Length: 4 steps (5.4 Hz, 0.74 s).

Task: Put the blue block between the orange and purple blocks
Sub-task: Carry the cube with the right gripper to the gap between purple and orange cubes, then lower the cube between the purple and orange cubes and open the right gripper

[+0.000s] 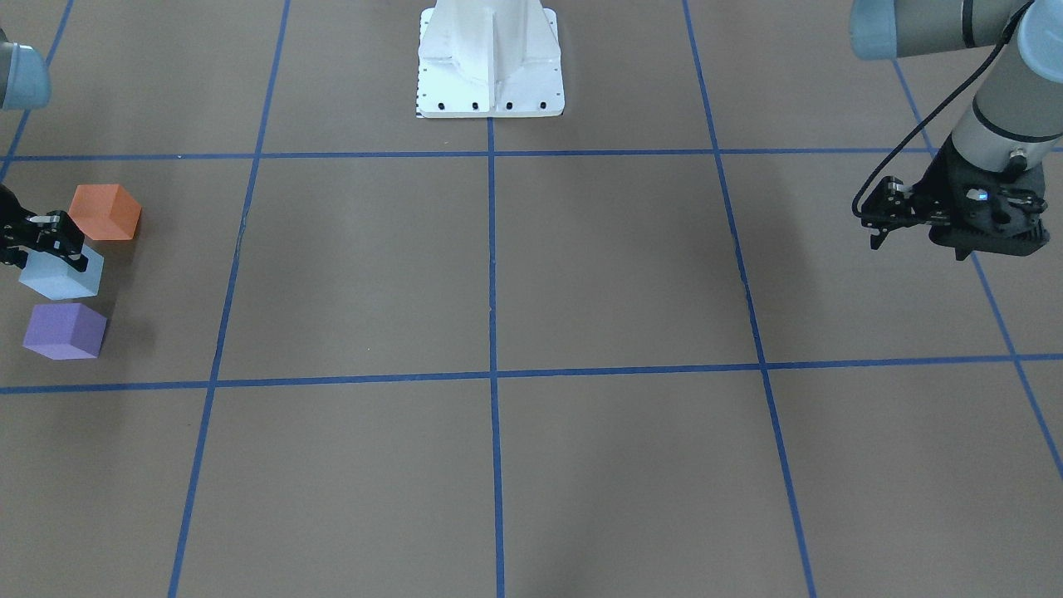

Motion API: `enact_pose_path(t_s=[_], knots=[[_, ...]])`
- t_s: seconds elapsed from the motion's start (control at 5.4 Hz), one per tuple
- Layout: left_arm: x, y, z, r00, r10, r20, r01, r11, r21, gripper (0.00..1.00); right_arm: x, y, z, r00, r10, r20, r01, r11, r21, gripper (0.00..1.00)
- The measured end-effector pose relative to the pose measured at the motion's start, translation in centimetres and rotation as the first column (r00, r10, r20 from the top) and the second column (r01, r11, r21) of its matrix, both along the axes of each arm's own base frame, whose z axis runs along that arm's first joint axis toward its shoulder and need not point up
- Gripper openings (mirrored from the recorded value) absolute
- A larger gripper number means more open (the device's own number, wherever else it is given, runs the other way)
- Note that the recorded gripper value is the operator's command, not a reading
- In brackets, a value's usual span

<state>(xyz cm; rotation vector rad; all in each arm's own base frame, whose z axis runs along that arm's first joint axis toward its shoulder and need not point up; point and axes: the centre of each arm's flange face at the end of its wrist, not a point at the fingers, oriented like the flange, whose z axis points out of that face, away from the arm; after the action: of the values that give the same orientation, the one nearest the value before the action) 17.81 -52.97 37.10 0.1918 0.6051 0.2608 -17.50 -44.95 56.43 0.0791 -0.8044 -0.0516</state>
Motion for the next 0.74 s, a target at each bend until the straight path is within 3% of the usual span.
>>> enact_pose_path(t_s=[0.74], knots=[[0.0,0.0,-0.1,1.000,0.000,-0.002,0.000,1.000,0.003,1.00,-3.5,1.6,1.2,0.997,-0.072,-0.037,0.071,0.997,-0.038,0.00]])
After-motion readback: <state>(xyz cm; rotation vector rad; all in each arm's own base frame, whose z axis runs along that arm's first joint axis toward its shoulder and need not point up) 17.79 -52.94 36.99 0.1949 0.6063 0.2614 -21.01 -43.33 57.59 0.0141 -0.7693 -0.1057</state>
